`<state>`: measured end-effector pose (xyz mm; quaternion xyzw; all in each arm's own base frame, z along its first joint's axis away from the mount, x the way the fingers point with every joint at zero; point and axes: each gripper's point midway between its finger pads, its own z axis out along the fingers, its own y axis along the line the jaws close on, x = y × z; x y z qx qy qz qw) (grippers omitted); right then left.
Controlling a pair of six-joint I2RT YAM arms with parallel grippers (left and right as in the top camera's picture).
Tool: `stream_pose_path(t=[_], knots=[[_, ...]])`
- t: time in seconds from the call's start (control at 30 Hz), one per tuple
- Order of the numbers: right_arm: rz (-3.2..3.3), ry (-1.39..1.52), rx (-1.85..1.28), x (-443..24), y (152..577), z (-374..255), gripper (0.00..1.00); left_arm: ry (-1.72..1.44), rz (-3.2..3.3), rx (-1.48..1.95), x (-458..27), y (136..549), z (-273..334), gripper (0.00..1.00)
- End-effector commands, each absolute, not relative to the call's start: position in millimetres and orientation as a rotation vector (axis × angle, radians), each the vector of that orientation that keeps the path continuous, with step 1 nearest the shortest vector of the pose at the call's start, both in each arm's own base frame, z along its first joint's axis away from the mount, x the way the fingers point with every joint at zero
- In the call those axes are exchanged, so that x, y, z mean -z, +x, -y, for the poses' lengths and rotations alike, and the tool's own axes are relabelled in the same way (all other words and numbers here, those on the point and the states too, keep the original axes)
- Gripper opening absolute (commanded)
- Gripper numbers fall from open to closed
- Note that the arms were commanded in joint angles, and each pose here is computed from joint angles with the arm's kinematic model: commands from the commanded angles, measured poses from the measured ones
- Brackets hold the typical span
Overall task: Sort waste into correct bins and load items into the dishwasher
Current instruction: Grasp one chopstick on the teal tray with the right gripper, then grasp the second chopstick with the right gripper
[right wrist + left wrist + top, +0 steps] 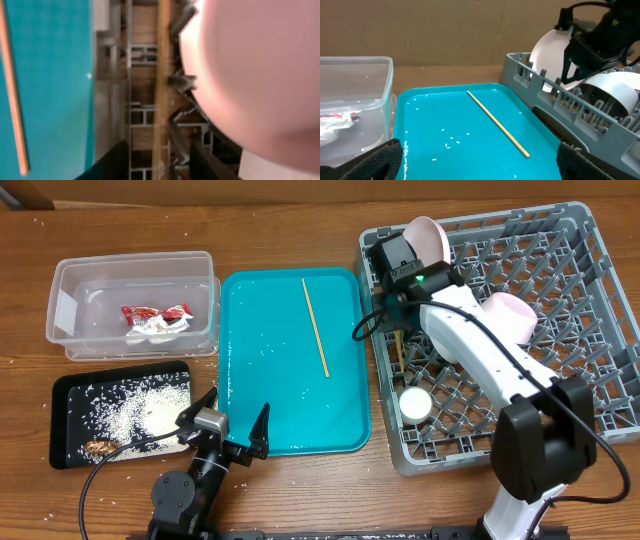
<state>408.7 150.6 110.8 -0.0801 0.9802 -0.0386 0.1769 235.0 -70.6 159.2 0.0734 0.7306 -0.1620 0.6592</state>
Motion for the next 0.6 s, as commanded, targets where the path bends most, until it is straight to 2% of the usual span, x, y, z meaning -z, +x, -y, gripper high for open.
stream_pose_path(t=[0.0,0.13,0.23,0.33,0.47,0.57], knots=[[-2.694,-0.319,-0.112,-155,404,-192,0.46,0.167,-1.650,0.379,-159,235,72,1.00],[-2.661,-0.467,-0.257,-160,380,-248,0.46,0.167,-1.650,0.379,-159,235,72,1.00],[-2.614,-0.497,-0.251,-138,379,-283,0.61,0.167,-1.650,0.379,-159,235,72,1.00],[-2.630,-0.391,-0.160,-95,398,-284,0.64,0.167,-1.650,0.379,-159,235,72,1.00],[-2.740,-0.382,-0.170,-39,396,-288,0.63,0.167,-1.650,0.379,-159,235,72,1.00],[-2.826,-0.429,-0.236,-11,379,-299,0.48,0.167,-1.650,0.379,-159,235,72,1.00]])
